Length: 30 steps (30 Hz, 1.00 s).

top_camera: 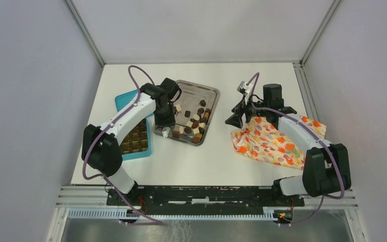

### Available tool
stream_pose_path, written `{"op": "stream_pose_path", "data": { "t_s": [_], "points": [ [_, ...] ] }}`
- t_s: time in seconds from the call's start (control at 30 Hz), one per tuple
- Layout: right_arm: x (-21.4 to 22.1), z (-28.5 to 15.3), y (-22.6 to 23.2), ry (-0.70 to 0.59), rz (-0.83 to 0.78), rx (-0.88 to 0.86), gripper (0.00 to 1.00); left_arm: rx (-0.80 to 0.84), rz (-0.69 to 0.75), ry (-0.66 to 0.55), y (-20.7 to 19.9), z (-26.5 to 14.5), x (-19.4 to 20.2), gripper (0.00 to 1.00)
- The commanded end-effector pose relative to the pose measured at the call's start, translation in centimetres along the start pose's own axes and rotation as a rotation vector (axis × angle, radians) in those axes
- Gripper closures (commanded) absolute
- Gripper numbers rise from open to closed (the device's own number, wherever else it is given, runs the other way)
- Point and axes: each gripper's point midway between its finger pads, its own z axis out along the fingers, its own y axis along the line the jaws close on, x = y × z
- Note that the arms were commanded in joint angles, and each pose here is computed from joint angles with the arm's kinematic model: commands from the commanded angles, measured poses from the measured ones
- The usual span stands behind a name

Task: Pack the chocolate
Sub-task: Pick up the fake chocolate from the plate.

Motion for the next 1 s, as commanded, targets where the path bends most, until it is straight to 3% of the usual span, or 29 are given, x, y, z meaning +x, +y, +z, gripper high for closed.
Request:
{"op": "stream_pose_path", "data": {
  "t_s": [0.0, 0.97],
  "points": [
    [-0.4, 0.1, -0.2, -0.017, -0.034, -0.001, 0.17, -0.006, 0.045, -0.054, -0.1, -1.2, -1.5, 0.57],
    [-0.3, 0.1, -0.2, -0.016, -0.034, -0.001, 0.17, -0.053, 0.092, -0.025, -0.5, 0.5, -2.9, 0.54]
  ]
}}
